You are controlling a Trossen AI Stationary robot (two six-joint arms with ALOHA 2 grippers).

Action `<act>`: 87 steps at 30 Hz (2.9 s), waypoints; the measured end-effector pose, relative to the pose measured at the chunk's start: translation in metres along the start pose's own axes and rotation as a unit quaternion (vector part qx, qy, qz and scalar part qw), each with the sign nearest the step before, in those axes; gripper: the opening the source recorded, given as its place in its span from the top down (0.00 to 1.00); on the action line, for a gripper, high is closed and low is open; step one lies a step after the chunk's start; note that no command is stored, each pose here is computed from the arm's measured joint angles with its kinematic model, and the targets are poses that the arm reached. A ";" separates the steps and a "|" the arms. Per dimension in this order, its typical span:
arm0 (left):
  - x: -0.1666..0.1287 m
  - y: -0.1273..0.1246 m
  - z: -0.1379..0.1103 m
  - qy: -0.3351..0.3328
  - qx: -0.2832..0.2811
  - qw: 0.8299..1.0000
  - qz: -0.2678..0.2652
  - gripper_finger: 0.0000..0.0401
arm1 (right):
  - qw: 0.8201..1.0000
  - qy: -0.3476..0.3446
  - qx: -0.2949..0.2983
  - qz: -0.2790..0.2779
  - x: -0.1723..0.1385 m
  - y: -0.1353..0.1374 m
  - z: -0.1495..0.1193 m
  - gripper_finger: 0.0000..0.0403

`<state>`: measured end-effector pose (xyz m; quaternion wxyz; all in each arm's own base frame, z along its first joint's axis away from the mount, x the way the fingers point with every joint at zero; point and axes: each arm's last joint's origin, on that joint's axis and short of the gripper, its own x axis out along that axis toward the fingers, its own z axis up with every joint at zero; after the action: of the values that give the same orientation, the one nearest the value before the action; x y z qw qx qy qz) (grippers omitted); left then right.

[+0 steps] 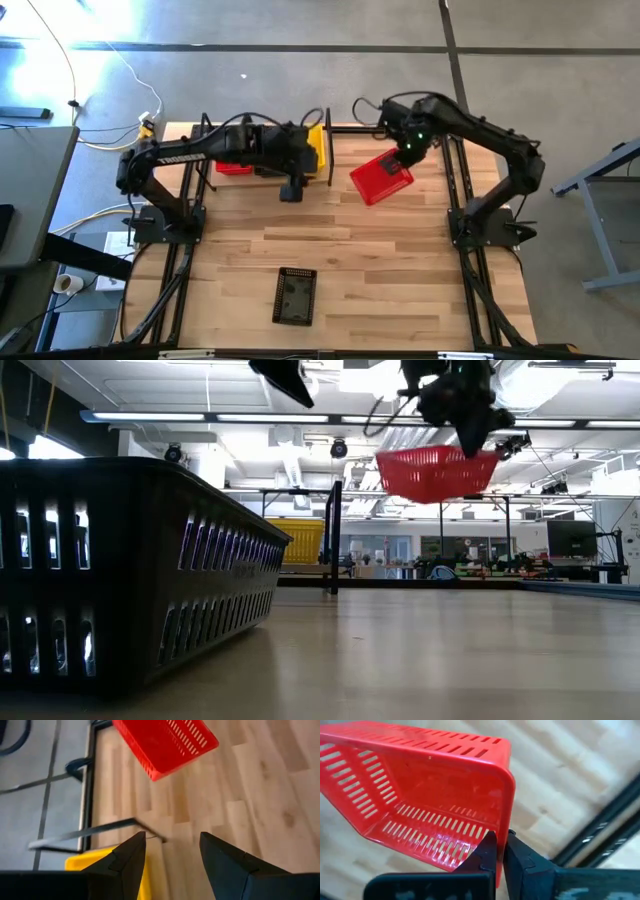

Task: Stack baskets on shelf by color
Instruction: Stack the red bin on top of the red bin

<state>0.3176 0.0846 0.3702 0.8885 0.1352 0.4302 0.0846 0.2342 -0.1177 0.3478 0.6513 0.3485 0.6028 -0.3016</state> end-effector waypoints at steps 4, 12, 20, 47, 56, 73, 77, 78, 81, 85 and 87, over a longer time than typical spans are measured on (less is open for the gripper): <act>-0.003 -0.021 0.008 -0.011 0.025 0.999 -0.020 0.56 | 0.999 0.016 -0.016 0.033 -0.002 0.022 -0.018 1.00; -0.011 -0.061 0.019 -0.031 0.074 0.995 -0.058 0.56 | 0.994 0.039 -0.073 0.070 0.004 0.059 -0.037 1.00; -0.021 -0.097 0.029 -0.067 0.113 0.988 -0.086 0.56 | 0.987 0.026 -0.104 0.117 0.015 0.087 -0.035 1.00; 0.057 -0.170 0.025 0.070 0.235 0.969 0.004 0.58 | 0.978 0.033 -0.144 0.149 0.034 0.108 -0.023 1.00; 0.057 -0.170 0.024 0.072 0.256 0.964 -0.004 0.84 | 0.975 0.037 -0.149 0.158 0.034 0.108 -0.024 1.00; 0.056 -0.157 0.019 0.087 0.270 0.957 -0.056 0.99 | 0.980 -0.021 -0.153 0.127 0.034 0.111 -0.020 0.82; 0.057 -0.151 0.014 0.115 0.278 0.952 -0.060 0.99 | 0.982 -0.022 -0.137 0.126 0.033 0.108 -0.016 0.70; 0.058 -0.149 0.013 0.120 0.278 0.951 -0.060 1.00 | 0.984 -0.022 -0.127 0.126 0.033 0.106 -0.014 0.68; 0.058 -0.143 0.010 0.131 0.273 0.950 -0.070 1.00 | 0.985 -0.027 -0.113 0.124 0.033 0.102 -0.010 0.65; 0.054 -0.130 0.009 0.128 0.264 0.953 -0.075 1.00 | 0.987 -0.048 -0.103 0.109 0.030 0.097 -0.006 0.63; 0.050 -0.121 0.008 0.125 0.255 0.956 -0.075 1.00 | 0.987 -0.059 -0.100 0.113 0.028 0.094 -0.003 0.63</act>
<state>0.3587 -0.0183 0.2995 0.7673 0.3127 0.5544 -0.0781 0.3115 -0.0598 0.3285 0.7471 0.3296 0.5471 -0.1842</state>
